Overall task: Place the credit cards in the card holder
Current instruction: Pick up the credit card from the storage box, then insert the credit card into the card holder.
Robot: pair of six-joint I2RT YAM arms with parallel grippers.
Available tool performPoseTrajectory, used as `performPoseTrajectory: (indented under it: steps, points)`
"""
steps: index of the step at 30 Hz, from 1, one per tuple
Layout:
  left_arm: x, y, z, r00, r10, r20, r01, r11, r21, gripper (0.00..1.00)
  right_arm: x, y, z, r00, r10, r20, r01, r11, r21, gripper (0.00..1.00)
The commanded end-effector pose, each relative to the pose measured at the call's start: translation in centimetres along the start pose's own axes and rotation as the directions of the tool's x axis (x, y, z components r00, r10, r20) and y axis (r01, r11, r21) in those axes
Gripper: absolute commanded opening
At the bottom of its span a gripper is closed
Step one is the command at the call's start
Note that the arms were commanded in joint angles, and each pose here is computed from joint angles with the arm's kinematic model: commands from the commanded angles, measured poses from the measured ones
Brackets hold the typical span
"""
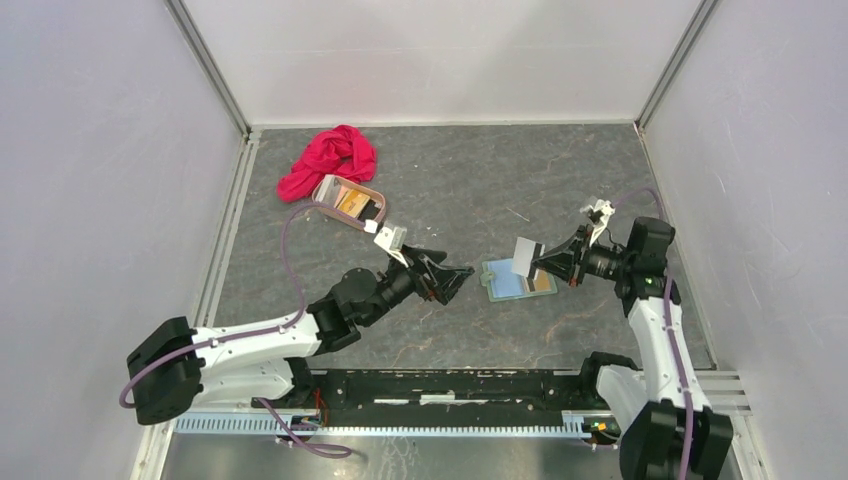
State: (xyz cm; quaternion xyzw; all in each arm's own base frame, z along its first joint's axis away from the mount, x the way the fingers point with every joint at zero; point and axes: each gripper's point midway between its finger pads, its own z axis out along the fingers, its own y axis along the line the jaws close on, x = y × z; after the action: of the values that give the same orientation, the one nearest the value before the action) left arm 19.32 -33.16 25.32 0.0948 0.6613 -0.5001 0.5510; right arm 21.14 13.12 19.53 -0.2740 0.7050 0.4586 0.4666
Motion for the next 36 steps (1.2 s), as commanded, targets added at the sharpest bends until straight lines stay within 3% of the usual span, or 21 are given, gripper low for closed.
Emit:
performPoseTrajectory:
  steps: [1,7,12,14,20,29,36]
  points:
    - [2.6,3.5,-1.2,0.995,0.074,-0.074,-0.082,0.990,-0.113,1.00,0.1,-3.1,-0.6,0.998,-0.008,-0.054,0.013,0.995,0.103,0.00]
    - [6.1,3.3,0.2,0.979,0.033,-0.200,-0.053,0.994,-0.097,1.00,3.3,-6.1,-1.0,0.979,0.117,-0.165,-0.090,0.982,0.163,0.00]
    - [10.0,7.3,1.5,0.941,-0.013,-0.338,-0.100,0.944,-0.315,1.00,5.6,-7.2,-1.0,0.957,0.180,-0.226,-0.153,0.980,0.130,0.00]
    - [11.1,7.5,2.1,0.933,-0.017,-0.360,-0.110,0.937,-0.331,1.00,6.2,-7.6,-0.9,0.950,0.188,-0.250,-0.165,0.980,0.109,0.00]
    - [12.1,8.2,3.2,0.933,-0.022,-0.359,-0.119,0.923,-0.367,1.00,6.2,-9.2,-0.5,0.939,0.225,-0.260,-0.216,0.974,0.064,0.00]
    - [10.3,8.7,3.0,0.979,-0.020,-0.203,-0.054,0.935,-0.350,1.00,7.0,-10.9,0.0,0.922,0.303,-0.239,-0.290,0.953,0.091,0.00]
    - [12.7,7.4,4.2,0.957,-0.062,-0.284,-0.022,0.958,-0.285,0.99,7.7,-12.4,0.2,0.909,0.344,-0.234,-0.317,0.937,0.148,0.00]
